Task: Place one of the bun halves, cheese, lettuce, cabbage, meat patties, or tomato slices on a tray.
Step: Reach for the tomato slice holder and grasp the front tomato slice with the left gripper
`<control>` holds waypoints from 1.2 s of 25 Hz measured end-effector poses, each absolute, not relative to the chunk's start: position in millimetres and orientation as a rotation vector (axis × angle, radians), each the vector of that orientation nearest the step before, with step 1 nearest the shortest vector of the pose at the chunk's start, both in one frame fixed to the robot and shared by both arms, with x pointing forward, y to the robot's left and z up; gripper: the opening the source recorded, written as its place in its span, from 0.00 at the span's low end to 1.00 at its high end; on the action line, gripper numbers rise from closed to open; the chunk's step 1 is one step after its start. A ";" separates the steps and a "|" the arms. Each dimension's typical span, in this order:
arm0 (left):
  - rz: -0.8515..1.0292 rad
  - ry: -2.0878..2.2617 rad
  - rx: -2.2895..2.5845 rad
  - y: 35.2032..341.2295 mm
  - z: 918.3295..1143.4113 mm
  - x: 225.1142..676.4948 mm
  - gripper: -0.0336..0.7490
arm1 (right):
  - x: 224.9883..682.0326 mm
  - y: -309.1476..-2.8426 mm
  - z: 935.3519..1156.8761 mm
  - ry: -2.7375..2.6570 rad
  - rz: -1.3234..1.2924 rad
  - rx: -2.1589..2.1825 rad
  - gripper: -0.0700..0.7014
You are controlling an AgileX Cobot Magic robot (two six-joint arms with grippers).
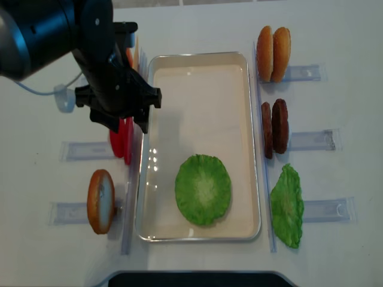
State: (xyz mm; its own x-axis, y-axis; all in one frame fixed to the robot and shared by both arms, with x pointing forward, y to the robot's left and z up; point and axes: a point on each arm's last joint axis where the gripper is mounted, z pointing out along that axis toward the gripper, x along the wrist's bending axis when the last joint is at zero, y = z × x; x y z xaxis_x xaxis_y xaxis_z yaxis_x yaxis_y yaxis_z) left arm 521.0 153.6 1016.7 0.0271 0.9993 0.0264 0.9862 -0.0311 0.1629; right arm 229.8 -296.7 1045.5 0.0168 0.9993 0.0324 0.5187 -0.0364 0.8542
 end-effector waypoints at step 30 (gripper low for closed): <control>0.354 2.159 2.384 158.9 977.4 536.5 0.12 | 229.8 -296.7 1045.5 1.576 0.921 1.632 0.65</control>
